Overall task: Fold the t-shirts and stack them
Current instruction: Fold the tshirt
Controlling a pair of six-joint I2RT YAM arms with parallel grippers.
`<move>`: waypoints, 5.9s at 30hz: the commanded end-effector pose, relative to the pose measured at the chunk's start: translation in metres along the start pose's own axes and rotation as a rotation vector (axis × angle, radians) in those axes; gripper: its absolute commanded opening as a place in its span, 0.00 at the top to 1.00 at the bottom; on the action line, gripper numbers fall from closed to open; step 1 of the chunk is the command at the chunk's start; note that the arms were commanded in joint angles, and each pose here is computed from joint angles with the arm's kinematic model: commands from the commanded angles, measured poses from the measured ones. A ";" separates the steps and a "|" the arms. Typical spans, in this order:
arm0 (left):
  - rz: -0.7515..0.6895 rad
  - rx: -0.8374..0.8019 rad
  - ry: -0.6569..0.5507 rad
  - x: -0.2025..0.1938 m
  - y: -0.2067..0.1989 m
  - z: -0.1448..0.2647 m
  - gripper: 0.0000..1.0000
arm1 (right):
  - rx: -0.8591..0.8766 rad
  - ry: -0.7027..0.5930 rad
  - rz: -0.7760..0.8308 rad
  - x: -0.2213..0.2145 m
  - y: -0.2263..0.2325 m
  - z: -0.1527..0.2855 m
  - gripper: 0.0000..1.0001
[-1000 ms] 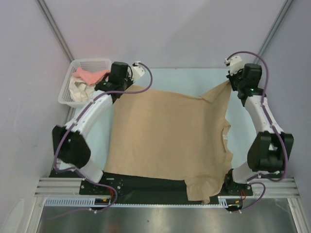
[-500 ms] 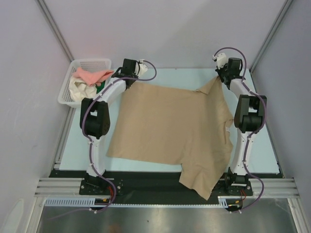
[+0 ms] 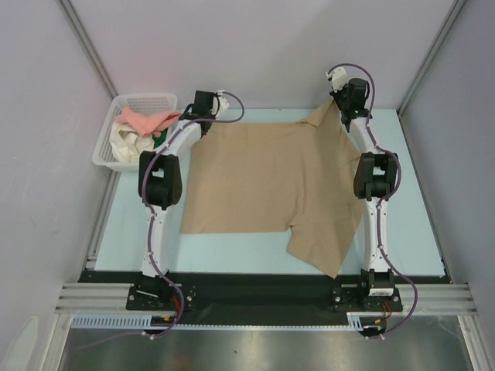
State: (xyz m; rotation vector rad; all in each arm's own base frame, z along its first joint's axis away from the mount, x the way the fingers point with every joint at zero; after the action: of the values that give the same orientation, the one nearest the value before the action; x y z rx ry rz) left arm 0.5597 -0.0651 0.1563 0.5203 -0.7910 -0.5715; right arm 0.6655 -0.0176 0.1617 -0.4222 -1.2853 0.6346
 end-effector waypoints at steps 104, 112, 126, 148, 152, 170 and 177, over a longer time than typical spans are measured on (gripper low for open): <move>0.072 -0.340 0.190 -0.103 -0.074 0.109 0.97 | 0.689 0.259 0.003 -0.019 0.123 0.286 0.57; 0.072 -0.334 0.193 -0.104 -0.072 0.111 0.96 | 0.766 0.303 -0.005 -0.028 0.135 0.264 0.57; 0.063 -0.315 0.193 -0.109 -0.072 0.114 0.96 | 0.815 0.314 0.007 -0.028 0.153 0.254 0.57; 0.061 -0.293 0.167 -0.109 -0.068 0.116 0.97 | 0.771 0.315 0.063 -0.008 0.148 0.275 1.00; 0.065 -0.286 0.162 -0.108 -0.066 0.116 0.97 | 0.791 0.292 0.092 0.009 0.151 0.294 1.00; 0.065 -0.263 0.151 -0.099 -0.057 0.104 0.94 | 0.685 0.261 0.021 0.032 0.133 0.299 0.51; 0.092 -0.279 0.199 -0.092 -0.046 0.083 0.94 | 0.551 0.297 -0.126 0.015 0.074 0.250 0.52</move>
State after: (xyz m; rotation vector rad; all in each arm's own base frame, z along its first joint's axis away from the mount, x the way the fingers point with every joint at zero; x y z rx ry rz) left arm 0.4186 -0.0643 0.1268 0.2733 -0.5437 -0.5436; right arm 0.3919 0.0535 0.1842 0.0295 -0.7735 0.8354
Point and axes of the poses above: each gripper's point midway between its finger pads, its own z axis back along the fingers, its own y axis along the line the jaws close on, x = y × z, the point moved 8 cm from there along z, back along the fingers, and after that the axes turned 8 degrees about z, right-handed, at the moved point
